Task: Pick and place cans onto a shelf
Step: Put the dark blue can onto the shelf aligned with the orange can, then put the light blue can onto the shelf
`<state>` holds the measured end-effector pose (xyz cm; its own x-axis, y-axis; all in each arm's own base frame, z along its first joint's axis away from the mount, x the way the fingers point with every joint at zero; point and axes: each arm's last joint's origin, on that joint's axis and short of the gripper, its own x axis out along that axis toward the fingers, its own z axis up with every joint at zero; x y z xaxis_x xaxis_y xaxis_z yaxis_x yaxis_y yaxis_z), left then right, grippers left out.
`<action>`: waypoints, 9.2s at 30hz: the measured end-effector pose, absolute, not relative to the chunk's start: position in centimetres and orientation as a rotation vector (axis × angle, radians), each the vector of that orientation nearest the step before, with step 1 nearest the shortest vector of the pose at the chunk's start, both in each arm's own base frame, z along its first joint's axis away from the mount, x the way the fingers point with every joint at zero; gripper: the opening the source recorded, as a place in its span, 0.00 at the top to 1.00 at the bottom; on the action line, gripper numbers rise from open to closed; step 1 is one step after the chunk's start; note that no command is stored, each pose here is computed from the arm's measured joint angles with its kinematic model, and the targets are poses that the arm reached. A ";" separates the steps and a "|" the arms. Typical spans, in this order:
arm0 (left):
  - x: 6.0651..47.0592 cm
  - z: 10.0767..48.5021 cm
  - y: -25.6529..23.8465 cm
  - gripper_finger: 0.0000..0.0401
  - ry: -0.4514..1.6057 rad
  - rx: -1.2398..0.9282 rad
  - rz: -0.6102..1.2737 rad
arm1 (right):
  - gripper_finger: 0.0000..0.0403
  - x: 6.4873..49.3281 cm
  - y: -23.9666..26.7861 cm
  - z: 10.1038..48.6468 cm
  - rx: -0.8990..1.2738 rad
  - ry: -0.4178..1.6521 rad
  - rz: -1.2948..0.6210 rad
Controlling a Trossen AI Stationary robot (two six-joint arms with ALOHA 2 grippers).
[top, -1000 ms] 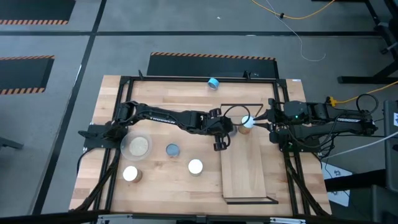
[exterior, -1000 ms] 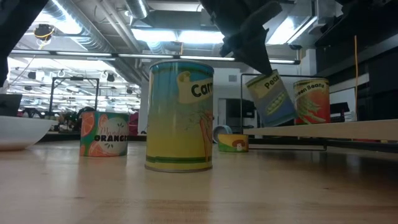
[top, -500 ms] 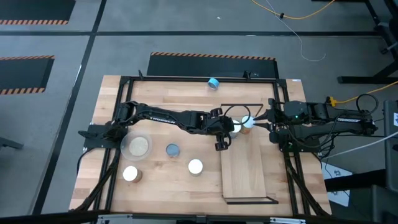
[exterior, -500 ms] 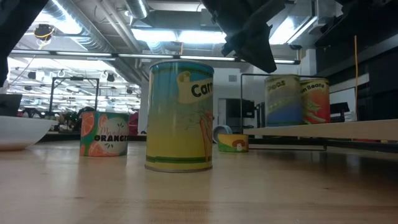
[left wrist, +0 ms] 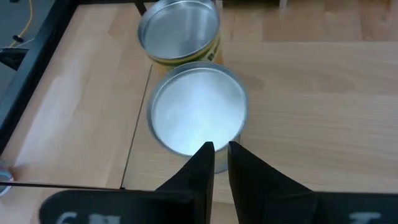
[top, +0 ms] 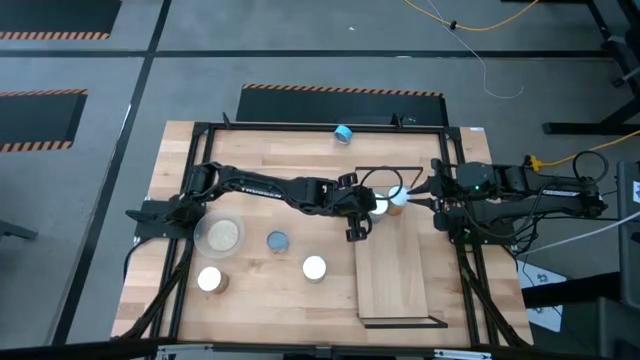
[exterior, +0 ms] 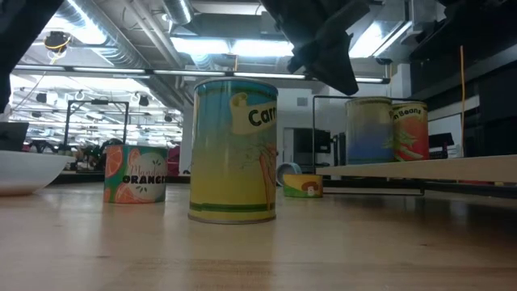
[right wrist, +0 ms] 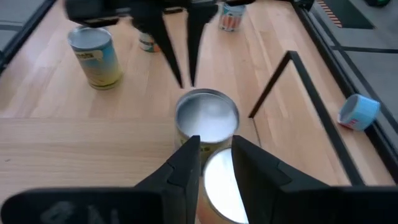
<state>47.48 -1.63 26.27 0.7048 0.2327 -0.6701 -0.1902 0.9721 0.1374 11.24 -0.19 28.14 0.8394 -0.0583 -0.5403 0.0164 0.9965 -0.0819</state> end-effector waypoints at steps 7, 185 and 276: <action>47.5 26.3 -1.4 0.94 0.753 0.055 0.234 | 0.76 12.1 -0.1 28.2 -0.068 0.562 -0.008; 40.2 23.6 -11.4 0.74 1.413 -0.558 0.412 | 0.76 14.5 -0.1 26.8 -0.134 0.674 0.030; 48.1 30.5 -2.6 1.00 0.993 0.217 -0.108 | 0.76 15.1 0.1 26.6 -0.012 0.677 0.062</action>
